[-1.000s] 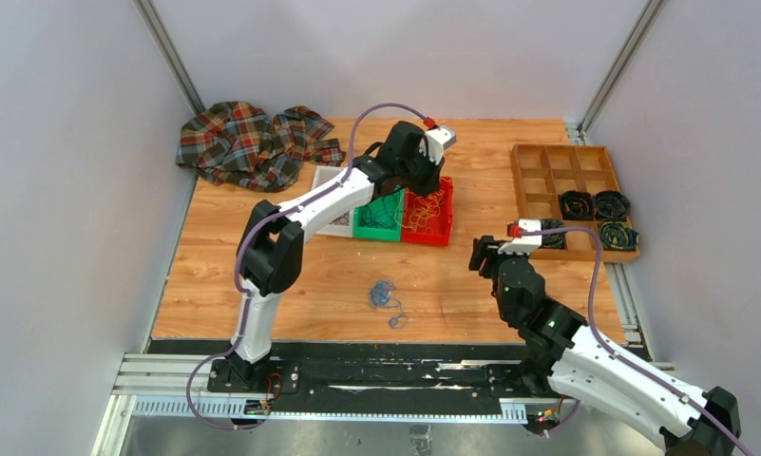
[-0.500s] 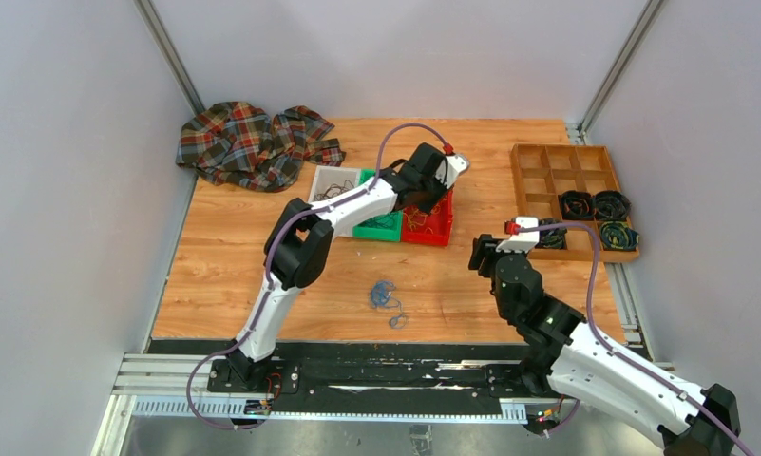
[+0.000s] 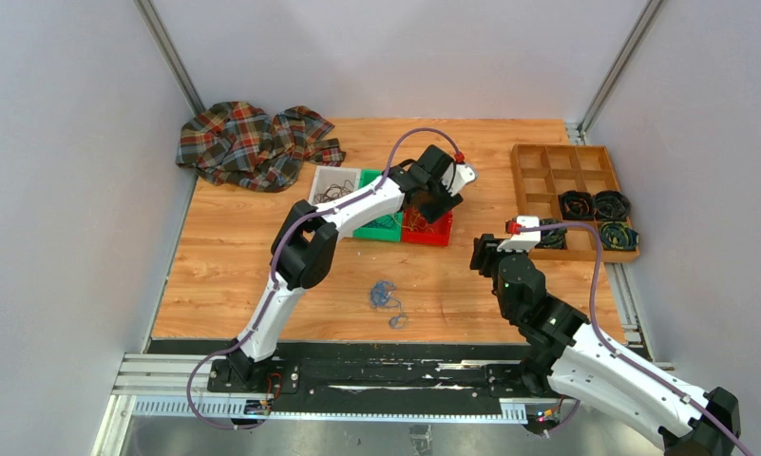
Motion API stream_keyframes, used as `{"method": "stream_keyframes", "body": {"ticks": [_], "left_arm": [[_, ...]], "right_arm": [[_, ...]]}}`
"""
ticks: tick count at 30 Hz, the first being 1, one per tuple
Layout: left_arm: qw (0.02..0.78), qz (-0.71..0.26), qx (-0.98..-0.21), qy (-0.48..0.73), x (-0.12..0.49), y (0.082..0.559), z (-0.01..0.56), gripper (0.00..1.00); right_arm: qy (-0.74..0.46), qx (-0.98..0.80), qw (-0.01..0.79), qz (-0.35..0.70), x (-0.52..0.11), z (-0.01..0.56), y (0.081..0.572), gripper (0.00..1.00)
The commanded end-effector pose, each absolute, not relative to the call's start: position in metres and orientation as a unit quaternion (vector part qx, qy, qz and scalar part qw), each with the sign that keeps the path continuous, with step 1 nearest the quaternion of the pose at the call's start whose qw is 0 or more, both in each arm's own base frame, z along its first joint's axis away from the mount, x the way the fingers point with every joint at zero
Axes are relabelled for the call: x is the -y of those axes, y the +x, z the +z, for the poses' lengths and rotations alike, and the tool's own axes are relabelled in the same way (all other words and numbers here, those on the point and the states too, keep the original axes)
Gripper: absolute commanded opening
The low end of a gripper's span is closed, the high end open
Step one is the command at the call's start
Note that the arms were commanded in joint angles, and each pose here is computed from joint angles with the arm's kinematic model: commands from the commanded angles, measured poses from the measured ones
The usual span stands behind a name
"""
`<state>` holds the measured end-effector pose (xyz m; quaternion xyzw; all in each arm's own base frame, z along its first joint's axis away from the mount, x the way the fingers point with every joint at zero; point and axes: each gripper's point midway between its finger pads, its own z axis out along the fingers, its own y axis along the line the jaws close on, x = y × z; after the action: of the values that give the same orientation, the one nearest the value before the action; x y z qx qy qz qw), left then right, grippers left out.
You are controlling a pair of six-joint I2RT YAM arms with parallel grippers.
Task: Untangle the cables
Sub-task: Place the cable in the bin.
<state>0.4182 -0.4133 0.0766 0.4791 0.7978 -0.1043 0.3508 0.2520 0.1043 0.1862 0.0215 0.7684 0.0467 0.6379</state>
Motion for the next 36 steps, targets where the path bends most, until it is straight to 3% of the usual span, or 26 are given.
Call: {"method": "stream_keyframes", "body": {"ticks": [1,6,15,18,23,25,36], "left_arm": [[0.349,-0.104,-0.770,0.524,0.407,0.408,0.120,0.68],[0.342,-0.106,-0.759,0.544,0.396,0.396,0.145,0.96],[0.343,-0.121,-0.746,0.558,0.366,0.378,0.196,0.98],[0.337,-0.124,-0.771,0.525,0.343,0.382,0.197,0.95],[0.300,-0.178,-0.841,0.413,0.303,0.398,0.176,0.67],[0.284,-0.223,-0.853,0.377,0.302,0.394,0.167,0.61],[0.256,-0.251,-0.872,0.333,0.306,0.387,0.131,0.58]], "right_arm": [[0.029,-0.761,0.646,0.050,-0.102,0.199,0.254,0.54],[0.026,-0.761,0.646,0.052,-0.103,0.201,0.254,0.53],[0.024,-0.762,0.644,0.053,-0.105,0.202,0.255,0.52],[0.025,-0.762,0.645,0.055,-0.105,0.202,0.255,0.52],[0.023,-0.765,0.641,0.059,-0.109,0.198,0.256,0.51],[0.023,-0.766,0.639,0.061,-0.110,0.197,0.256,0.50],[0.023,-0.767,0.638,0.065,-0.113,0.197,0.257,0.49]]}}
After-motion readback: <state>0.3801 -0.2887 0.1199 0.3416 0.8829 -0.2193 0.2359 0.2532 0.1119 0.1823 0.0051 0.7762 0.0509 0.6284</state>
